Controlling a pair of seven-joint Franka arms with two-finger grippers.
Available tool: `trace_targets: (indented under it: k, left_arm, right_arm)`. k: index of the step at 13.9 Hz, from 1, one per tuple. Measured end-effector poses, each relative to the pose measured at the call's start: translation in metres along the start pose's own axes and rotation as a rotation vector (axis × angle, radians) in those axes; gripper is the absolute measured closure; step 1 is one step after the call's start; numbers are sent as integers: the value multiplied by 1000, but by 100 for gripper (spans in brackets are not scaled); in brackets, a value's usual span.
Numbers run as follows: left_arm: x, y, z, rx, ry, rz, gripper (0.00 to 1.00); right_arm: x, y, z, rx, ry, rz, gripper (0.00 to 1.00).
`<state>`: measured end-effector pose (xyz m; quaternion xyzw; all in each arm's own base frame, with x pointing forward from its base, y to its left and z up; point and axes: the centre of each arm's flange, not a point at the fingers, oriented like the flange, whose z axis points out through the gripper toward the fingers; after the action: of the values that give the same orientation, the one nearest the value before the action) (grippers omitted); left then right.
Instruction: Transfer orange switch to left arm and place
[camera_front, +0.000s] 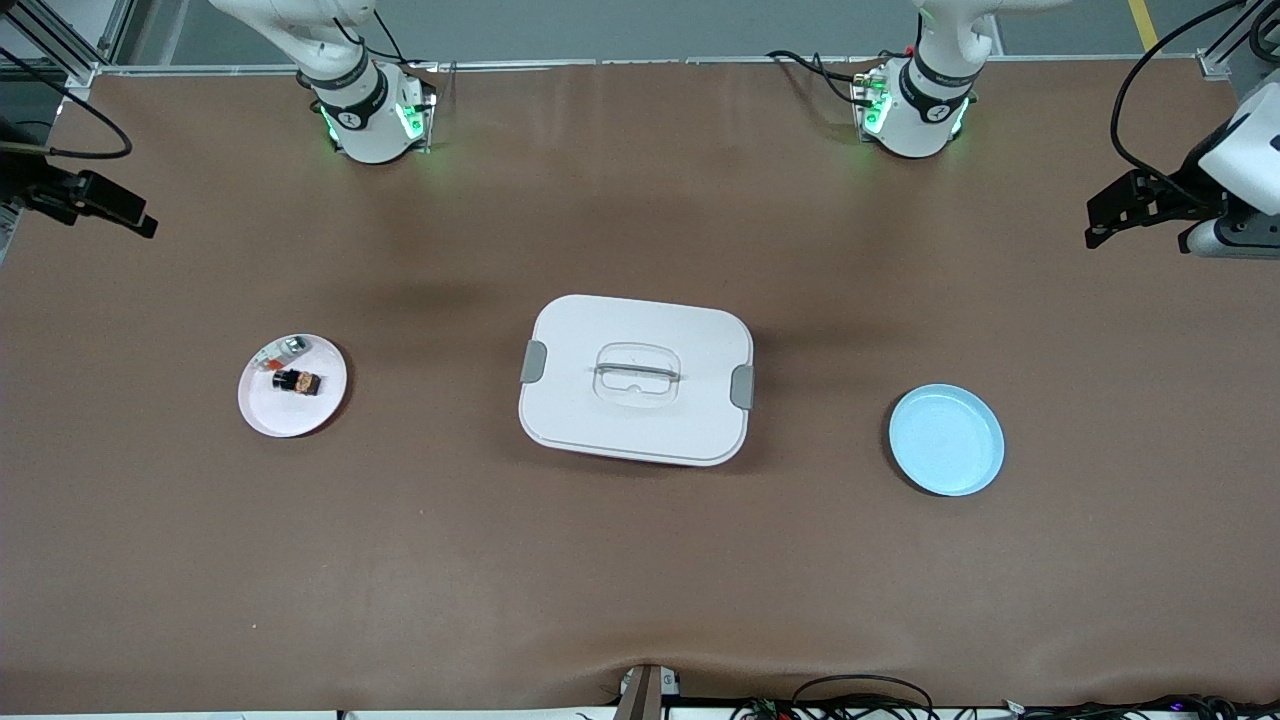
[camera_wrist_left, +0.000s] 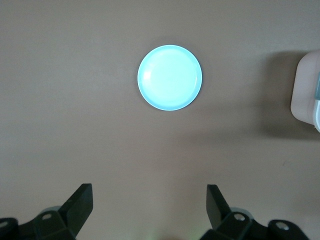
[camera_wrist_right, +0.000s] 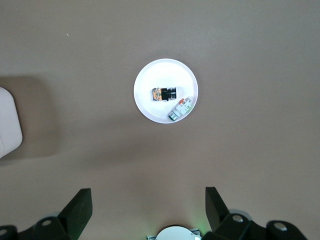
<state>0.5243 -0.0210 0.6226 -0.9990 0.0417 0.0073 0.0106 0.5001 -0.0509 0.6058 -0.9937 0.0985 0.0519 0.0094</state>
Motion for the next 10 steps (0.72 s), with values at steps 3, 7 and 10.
trace_targets:
  k: [3, 7, 10]
  left_arm:
    - [0, 0, 0, 0, 0, 0, 0]
    - [0, 0, 0, 0, 0, 0, 0]
    - [0, 0, 0, 0, 0, 0, 0]
  right_arm:
    - [12, 4, 15, 0, -26, 8, 0]
    - [27, 0, 36, -2, -62, -1, 0]
    - [41, -2, 51, -3, -86, -5, 0]
